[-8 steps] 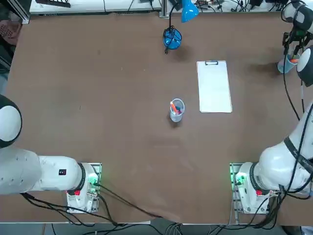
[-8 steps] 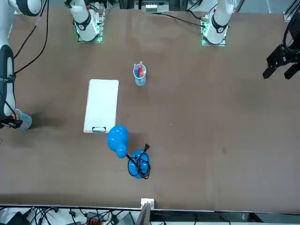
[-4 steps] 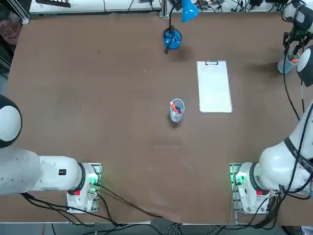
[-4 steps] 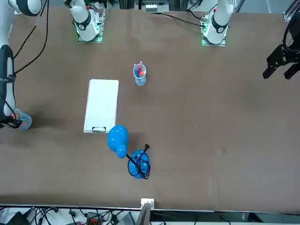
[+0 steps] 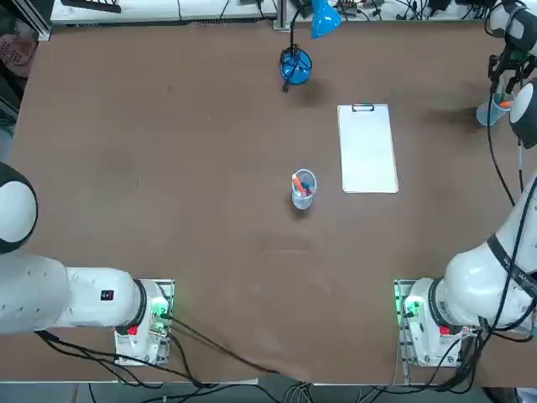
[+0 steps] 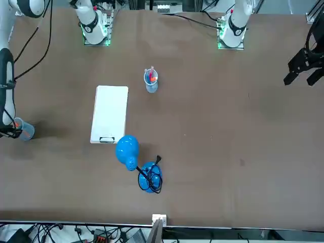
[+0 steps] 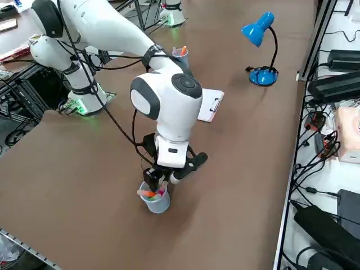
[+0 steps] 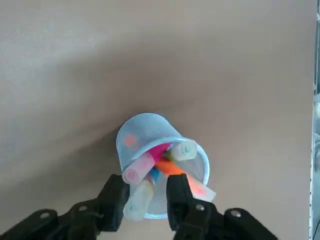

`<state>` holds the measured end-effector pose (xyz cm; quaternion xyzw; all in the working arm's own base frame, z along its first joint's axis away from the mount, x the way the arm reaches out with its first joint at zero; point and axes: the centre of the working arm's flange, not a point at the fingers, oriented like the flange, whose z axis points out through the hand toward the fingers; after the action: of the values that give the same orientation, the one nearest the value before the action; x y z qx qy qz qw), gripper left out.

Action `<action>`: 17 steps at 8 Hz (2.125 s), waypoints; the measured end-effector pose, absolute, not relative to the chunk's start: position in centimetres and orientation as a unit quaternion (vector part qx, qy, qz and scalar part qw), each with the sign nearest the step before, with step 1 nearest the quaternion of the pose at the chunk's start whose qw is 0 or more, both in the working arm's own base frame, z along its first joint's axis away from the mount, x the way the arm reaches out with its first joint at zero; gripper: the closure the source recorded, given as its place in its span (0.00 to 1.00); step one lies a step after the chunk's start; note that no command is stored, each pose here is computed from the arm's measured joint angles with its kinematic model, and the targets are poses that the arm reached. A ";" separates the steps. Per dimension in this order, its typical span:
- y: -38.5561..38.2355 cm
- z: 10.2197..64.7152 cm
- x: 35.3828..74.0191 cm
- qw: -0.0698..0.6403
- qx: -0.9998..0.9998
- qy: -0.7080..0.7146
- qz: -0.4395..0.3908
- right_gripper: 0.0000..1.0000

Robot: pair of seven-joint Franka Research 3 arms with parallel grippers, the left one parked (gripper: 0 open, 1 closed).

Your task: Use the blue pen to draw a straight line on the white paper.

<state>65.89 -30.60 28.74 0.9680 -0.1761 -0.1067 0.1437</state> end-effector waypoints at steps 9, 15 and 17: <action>-30.3 31.3 66.6 0.147 0.970 -0.176 -0.085 0.80; -23.7 48.3 66.1 0.147 0.977 -0.155 -0.025 0.80; -14.9 53.9 65.2 0.125 0.984 -0.119 -0.035 0.80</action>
<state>65.19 -14.94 53.88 0.9844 -0.1187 -0.0347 0.1251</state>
